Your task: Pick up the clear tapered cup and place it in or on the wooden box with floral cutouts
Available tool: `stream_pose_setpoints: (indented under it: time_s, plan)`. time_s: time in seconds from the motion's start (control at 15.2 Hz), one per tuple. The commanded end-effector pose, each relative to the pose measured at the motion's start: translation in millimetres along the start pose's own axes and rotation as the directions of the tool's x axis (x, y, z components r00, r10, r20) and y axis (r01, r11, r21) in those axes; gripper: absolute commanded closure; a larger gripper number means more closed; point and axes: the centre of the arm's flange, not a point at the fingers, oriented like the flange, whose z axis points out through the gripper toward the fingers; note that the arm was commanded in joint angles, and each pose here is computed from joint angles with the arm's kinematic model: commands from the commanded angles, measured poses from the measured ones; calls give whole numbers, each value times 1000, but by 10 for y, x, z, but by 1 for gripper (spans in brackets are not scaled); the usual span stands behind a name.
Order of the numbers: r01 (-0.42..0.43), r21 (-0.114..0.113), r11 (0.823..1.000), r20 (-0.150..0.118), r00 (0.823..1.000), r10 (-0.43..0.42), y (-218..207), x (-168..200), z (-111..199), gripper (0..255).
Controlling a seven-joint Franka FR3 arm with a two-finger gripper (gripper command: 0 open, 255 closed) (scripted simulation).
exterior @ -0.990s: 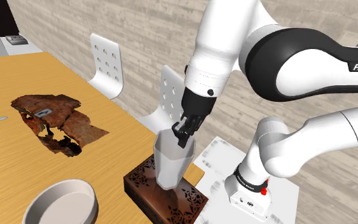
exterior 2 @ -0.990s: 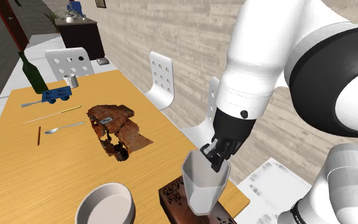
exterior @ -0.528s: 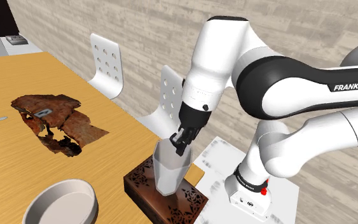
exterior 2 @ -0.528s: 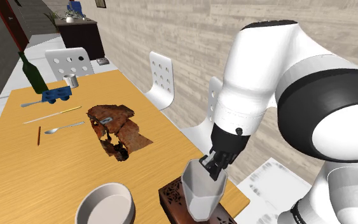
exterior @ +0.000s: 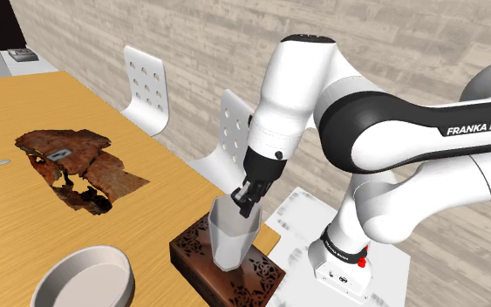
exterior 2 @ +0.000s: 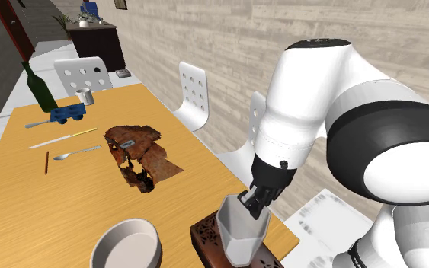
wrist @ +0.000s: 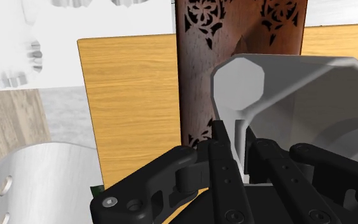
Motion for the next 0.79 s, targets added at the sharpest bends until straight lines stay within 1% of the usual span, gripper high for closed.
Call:
stream_pose_setpoints:
  time_s: [0.0, 0.07, 0.13, 0.46, 0.73]
  plan:
    - [0, -2, 1000, 4, 1000, 0, -1, -3, 23, 255]
    - [0, -2, 1000, 4, 1000, 0, -1, -3, 23, 255]
    - [0, -2, 1000, 4, 1000, 0, -2, -7, 23, 0]
    - [0, -2, 1000, 4, 1000, 0, -1, -3, 23, 0]
    - [0, -2, 1000, 4, 1000, 0, -2, -1, -477, 0]
